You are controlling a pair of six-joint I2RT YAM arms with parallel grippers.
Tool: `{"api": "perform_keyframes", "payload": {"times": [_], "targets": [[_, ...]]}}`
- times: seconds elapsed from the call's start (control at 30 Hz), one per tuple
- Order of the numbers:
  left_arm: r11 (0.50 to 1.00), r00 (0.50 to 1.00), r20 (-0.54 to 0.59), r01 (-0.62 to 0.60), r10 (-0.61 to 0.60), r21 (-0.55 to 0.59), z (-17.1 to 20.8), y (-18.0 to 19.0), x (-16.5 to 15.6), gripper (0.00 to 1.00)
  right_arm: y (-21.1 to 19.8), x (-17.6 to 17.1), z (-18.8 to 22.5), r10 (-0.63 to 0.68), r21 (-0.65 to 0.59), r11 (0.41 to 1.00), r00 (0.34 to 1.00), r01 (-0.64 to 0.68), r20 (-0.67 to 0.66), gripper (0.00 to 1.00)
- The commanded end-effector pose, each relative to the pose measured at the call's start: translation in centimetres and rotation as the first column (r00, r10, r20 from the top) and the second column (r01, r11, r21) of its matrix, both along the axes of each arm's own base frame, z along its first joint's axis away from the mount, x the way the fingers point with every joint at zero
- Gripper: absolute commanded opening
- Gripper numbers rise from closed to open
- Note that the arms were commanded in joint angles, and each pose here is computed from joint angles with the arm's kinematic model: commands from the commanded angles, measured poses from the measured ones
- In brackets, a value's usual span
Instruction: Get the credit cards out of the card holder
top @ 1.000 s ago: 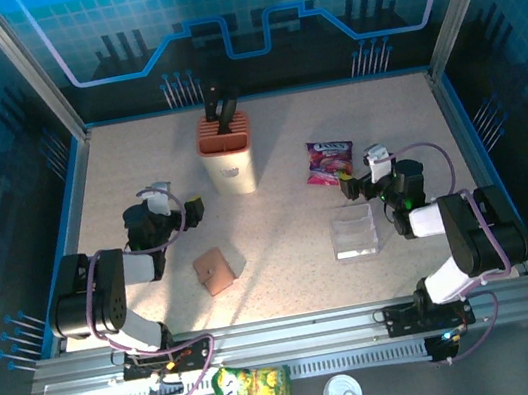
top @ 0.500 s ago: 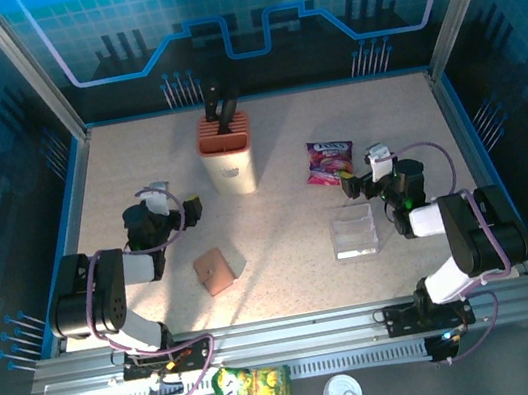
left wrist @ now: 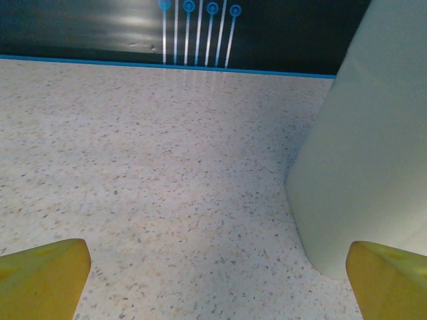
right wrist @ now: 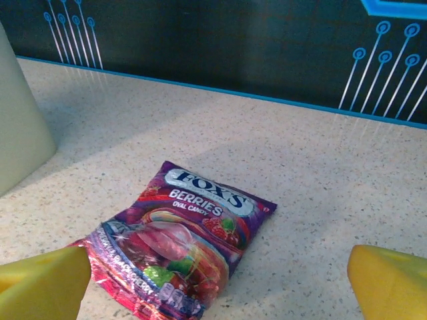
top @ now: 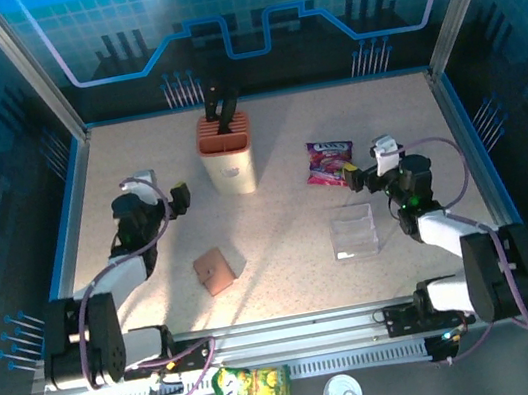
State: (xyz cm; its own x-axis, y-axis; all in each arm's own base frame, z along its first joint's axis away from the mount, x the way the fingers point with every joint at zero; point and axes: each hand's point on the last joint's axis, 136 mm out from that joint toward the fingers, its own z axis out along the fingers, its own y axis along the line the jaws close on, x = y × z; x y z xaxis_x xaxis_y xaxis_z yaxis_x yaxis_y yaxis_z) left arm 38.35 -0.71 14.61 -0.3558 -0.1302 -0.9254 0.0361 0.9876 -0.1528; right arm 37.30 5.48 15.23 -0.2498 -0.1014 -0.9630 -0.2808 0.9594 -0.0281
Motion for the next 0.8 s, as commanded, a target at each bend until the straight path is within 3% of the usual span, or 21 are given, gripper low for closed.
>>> {"api": "perform_keyframes", "payload": {"times": [0.0,0.23,0.5,0.67,0.77], "targets": [[0.998,0.994,-0.094,-0.061,0.058,-0.032,0.4,0.3,-1.1,0.99,0.8,-0.7,-0.3,-0.007,0.013,1.000,0.992,0.008,-0.125,0.99],[0.984,0.968,-0.245,-0.087,0.047,-0.153,2.8,-0.7,-3.8,0.99,2.7,-3.6,1.1,0.008,0.046,0.999,0.945,0.007,-0.327,0.95],[0.967,0.928,-0.373,-0.076,-0.021,-0.243,5.3,-2.3,-5.8,0.99,1.8,-7.1,0.8,-0.075,0.061,0.989,0.819,0.132,-0.569,0.85],[0.970,0.906,-0.409,0.013,-0.114,-0.242,5.4,-3.5,-6.2,0.99,1.1,-9.4,-0.6,-0.116,0.037,0.981,0.730,0.190,-0.674,0.71],[0.975,0.910,-0.403,0.009,-0.100,-0.223,4.4,-3.2,-6.2,0.99,0.6,-10.5,-1.7,-0.140,0.017,0.977,0.698,0.213,-0.703,0.65]]}}
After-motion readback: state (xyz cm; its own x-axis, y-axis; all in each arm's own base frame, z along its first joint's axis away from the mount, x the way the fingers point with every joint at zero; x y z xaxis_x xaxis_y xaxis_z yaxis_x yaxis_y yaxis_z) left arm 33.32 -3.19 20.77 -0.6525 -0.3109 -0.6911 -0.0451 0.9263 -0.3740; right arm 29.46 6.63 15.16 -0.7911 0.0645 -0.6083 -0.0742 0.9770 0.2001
